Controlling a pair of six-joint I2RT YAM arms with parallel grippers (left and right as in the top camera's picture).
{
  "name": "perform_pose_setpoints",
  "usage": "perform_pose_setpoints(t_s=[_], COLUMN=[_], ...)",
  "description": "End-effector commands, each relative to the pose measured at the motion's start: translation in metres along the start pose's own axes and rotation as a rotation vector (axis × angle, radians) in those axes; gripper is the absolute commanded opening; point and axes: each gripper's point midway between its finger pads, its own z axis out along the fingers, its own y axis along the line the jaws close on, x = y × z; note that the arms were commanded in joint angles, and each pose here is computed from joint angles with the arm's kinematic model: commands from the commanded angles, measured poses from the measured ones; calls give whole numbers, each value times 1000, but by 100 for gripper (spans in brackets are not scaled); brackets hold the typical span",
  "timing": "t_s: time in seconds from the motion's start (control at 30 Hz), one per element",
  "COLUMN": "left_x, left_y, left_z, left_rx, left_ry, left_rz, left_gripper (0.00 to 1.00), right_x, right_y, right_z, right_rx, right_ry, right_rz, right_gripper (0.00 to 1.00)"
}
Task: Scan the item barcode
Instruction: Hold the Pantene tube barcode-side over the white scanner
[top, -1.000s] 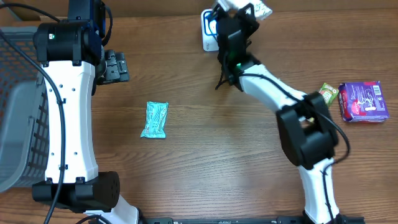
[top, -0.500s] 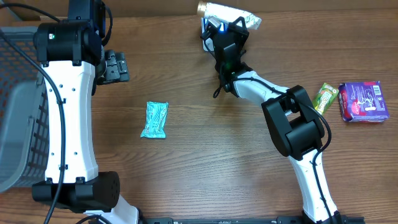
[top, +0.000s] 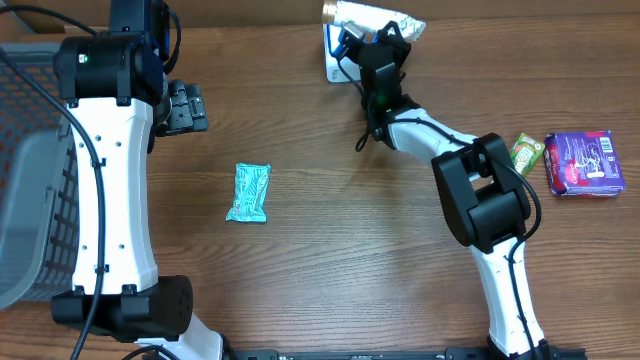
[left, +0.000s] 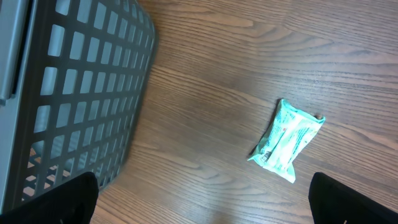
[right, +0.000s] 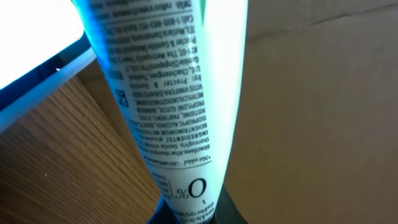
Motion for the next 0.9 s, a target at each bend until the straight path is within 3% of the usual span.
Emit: perform_pose_setpoints(t_s=[0.0,0.4,0.87], left_x=[-2,-2,-2], left_y=[3,3,3], left_z=[-9,-9,-9], left_rx=[2,2,2], left_ry=[-30,-30,-30], left_rz=[1,1,1], left_gripper=[100,100,100], right_x=[-10,-3,-41], right_y=[-14,6,-71], right_z=[1,6,-40], right_rx=[27,10,240], right_ry=[-38,-27,-6], right_rz=[67,53,140], right_gripper=[4,4,4])
